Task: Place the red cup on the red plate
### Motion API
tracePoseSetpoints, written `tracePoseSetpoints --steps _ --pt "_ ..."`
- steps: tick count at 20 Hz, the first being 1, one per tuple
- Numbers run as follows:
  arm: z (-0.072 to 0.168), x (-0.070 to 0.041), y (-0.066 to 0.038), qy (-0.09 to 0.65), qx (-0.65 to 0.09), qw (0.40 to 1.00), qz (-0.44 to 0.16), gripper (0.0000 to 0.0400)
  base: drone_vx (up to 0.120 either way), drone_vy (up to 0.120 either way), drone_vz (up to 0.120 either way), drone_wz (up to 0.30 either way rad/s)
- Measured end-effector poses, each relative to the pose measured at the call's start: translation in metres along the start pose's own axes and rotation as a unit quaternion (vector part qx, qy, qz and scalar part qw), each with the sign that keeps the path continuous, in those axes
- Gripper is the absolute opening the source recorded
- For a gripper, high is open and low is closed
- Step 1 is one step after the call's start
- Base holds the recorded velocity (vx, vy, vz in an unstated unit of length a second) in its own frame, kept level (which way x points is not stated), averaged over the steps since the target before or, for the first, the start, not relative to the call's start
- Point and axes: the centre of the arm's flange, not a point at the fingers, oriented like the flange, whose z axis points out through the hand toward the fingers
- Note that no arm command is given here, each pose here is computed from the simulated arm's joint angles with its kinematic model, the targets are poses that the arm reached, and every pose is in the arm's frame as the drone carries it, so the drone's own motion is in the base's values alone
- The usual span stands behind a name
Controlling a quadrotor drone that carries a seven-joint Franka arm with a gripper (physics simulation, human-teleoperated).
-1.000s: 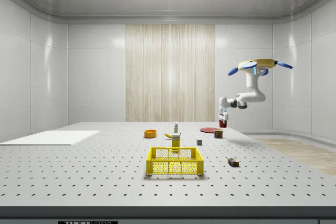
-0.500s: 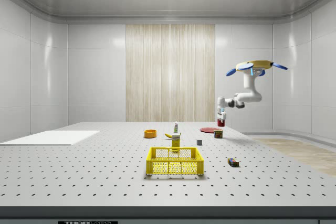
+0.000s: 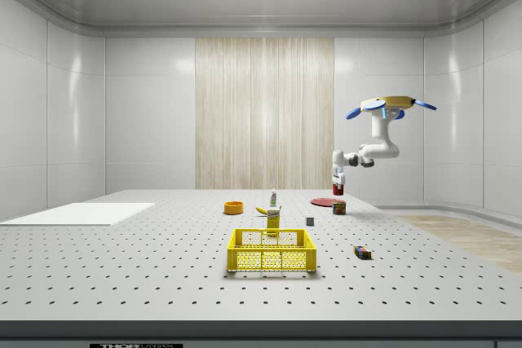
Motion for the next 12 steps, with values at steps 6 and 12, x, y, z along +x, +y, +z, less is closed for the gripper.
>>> tracePoseSetpoints --steps 6,12 --pt "0.0000 0.0000 0.0000 0.000 0.000 1.000 0.000 0.0099 0.040 -0.120 0.000 0.000" --pt "0.0000 0.0000 0.0000 0.000 0.000 1.000 0.000 0.0099 0.000 -0.120 0.000 0.000"
